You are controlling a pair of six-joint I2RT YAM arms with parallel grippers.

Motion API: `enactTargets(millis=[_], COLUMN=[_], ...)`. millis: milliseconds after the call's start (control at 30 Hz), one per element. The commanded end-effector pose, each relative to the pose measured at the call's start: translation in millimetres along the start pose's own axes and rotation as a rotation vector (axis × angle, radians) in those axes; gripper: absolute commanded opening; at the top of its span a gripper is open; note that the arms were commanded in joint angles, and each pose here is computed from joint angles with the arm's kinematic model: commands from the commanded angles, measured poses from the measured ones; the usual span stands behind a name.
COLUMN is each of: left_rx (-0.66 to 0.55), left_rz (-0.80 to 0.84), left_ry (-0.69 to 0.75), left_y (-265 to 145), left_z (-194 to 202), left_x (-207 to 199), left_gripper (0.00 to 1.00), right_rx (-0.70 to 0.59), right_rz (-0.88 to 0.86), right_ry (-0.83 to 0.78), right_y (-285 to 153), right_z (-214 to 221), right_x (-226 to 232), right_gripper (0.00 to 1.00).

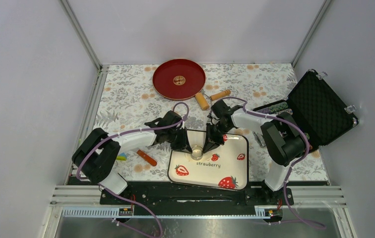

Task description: Roll out the dumpling wrappers from the dough

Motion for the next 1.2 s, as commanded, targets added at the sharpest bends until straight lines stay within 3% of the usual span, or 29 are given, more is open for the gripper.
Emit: enactTargets(millis=[0,133,1167], left_rx=[-0.006,0.011,0.077], left_rz=[-0.013,-0.027,-0.136], left_ry=[0.004,-0.005,-0.053], left_y=[5,9,26], left_z=[-4,2,29], left_x=[1,4,30], left_gripper=[0.03,0.00,0.00], right_rx=[0.004,-0.003,-0.005], right_rz=[0.043,0.065,0.206], right_ry=[-0.020,-0.020,-0.041], right_y=[3,4,28], right_z=[1,1,0], right_x=[-3,-5,-39], right_gripper=[0.05,0.00,0.00])
Point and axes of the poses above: each gripper's point midway between its finger pads, its own y axis out along the fingers, its own x axis along the line the jaws close on, z = x × y, the point moved 2 cm from there along -y, back along the fingers, and after that the axes turned 13 degrees about y, right-handed, at the moved point
